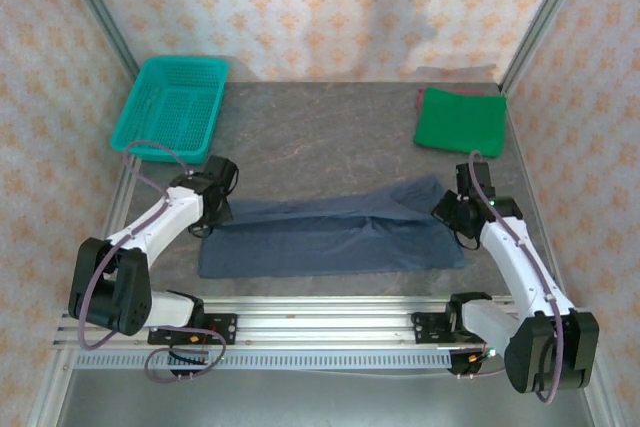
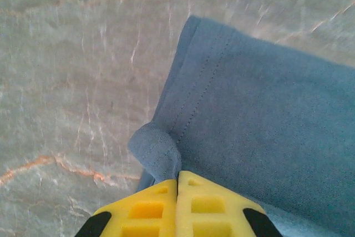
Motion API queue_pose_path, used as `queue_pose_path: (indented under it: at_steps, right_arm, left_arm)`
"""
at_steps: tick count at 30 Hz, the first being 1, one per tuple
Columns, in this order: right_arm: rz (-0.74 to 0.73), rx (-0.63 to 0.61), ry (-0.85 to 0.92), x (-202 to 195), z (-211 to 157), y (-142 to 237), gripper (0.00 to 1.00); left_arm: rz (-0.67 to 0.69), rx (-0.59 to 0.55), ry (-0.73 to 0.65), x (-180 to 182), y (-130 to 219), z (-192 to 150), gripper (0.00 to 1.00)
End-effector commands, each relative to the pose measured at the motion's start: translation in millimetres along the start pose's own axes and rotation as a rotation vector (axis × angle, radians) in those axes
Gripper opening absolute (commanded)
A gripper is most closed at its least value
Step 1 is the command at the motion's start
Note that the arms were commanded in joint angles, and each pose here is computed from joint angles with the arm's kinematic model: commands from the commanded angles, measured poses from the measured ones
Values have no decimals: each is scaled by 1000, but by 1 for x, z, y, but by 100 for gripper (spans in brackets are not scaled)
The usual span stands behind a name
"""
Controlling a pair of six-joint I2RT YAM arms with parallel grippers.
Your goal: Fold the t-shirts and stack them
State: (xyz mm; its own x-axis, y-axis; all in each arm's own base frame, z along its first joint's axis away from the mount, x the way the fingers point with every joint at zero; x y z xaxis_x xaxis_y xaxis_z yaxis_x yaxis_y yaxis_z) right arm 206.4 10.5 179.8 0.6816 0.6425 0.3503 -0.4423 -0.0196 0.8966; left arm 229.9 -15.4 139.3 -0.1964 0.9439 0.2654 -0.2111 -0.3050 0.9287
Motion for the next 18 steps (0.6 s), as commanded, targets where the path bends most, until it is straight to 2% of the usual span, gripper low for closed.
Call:
queue_pose_path:
  at_steps: [1,6,7,8,9,10,11,12,13,16,18]
  right_arm:
    - [-50,-20,-27,-12,-2,-2,0]
    - [-96,8,-61,-25,-12,-13,0]
    - [-106,12,-80,-28,-14,-15,0]
    - [-122,11,-107,-32,-16,-17,0]
    - [-130,14,-137,-35,-19,-19,3]
    - [-134,18,-160,-38,-21,-22,12]
    - [-144,17,-187,-42,-23,-24,25]
    - [-153,9,-211,-44,-24,-25,36]
    - [-148,3,-226,-45,-24,-25,43]
    - [-87,-26,-224,-36,-18,-18,56]
    - [11,-31,-196,-20,-11,-9,61]
  left_arm:
    - [88,30,46,9,-5,-16,0]
    - [112,87,52,6,-19,-25,1]
    - [119,95,52,6,-20,-24,7]
    - [123,95,53,5,-19,-22,19]
    - [124,86,59,5,-18,-20,38]
    - [125,77,65,5,-16,-18,52]
    - [121,64,73,5,-12,-15,60]
    - [113,53,83,4,-9,-13,65]
    - [103,40,92,4,-4,-10,68]
    - [65,-49,124,3,22,0,75]
    - [15,-136,154,1,45,9,79]
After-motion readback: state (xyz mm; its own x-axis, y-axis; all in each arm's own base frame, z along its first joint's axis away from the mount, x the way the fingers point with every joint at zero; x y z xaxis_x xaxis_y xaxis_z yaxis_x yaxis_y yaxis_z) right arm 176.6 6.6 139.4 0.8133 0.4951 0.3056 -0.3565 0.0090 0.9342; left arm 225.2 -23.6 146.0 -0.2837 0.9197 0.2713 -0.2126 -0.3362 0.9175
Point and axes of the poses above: each hand's point on the last joint's axis, 136 mm out from that joint toward the fingers, its own y axis back along the fingers, its own x axis along the line the jaws close on, z = x × y, the point moved 8 cm from there along y, back along the fingers, and after that the axes turned 15 degrees about -y, right-handed, at the moved point
